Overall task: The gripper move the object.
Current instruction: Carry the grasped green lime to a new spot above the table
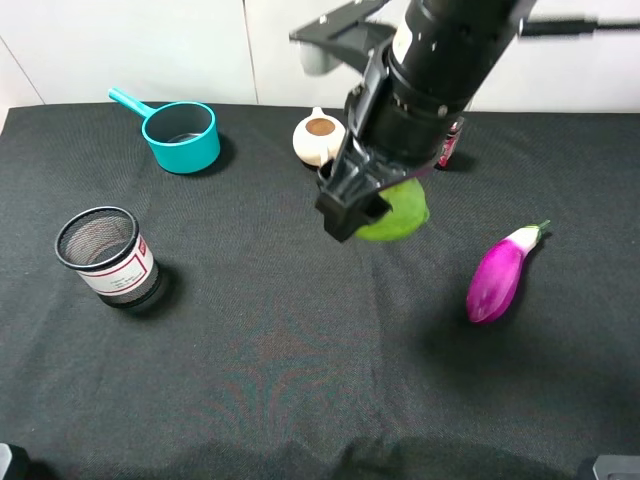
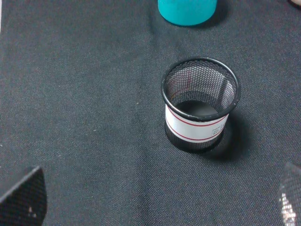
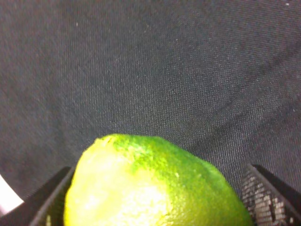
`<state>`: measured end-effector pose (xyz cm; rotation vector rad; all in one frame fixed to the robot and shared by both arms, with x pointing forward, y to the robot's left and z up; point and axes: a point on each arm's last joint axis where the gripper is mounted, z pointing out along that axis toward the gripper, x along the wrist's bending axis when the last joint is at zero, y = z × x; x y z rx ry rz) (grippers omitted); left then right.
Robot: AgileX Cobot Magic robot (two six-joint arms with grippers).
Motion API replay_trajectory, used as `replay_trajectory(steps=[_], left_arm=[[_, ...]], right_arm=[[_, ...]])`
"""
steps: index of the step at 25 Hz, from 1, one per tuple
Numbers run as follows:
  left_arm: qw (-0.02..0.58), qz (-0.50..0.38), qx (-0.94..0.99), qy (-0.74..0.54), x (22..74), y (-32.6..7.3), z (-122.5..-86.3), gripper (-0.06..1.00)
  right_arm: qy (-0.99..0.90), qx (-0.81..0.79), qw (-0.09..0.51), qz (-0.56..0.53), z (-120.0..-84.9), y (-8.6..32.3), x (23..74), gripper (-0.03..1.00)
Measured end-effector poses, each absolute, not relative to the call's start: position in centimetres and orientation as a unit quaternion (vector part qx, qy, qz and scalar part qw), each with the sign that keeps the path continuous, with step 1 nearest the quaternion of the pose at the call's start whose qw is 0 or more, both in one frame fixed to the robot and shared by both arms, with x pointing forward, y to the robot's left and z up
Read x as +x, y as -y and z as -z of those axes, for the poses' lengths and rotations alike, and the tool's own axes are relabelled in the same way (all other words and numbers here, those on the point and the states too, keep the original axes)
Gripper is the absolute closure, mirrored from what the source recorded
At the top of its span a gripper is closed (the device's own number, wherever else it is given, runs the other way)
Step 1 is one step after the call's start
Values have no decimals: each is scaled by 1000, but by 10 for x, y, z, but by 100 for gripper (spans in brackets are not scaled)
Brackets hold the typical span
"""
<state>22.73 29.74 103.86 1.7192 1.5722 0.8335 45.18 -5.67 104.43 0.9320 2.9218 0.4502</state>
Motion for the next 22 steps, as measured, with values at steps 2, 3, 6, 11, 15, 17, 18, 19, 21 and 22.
replay_trajectory(steps=[2, 3, 6, 11, 15, 17, 18, 19, 21, 22], left_arm=[[328, -318, 656, -600, 227, -297, -1039, -3], [328, -318, 656, -600, 227, -297, -1039, -3], [328, -318, 656, -600, 227, -297, -1039, -3], [328, -318, 656, -600, 227, -297, -1039, -3], [328, -318, 656, -600, 227, -297, -1039, -3], [328, -318, 656, -600, 227, -297, -1039, -3], [328, -318, 656, -600, 227, -297, -1039, -3], [328, -318, 656, -600, 227, -297, -1039, -3], [328, -318, 656, -600, 227, -297, -1039, -3], [328, -318, 656, -600, 227, -297, -1039, -3]], right_arm=[[-935, 320, 26, -149, -1053, 56, 455, 45], [-931, 330, 30, -150, -1056, 56, 456, 45], [-920, 362, 41, -145, -1063, 62, 463, 45], [-897, 416, 51, -141, -1067, 82, 484, 45], [-879, 452, 57, -141, -1068, 101, 500, 45], [-870, 469, 62, -142, -1068, 112, 508, 45], [-864, 477, 65, -144, -1069, 117, 513, 45], [-860, 484, 68, -146, -1069, 121, 516, 45], [-849, 500, 75, -152, -1069, 131, 524, 45], [-844, 508, 78, -153, -1070, 137, 528, 45]])
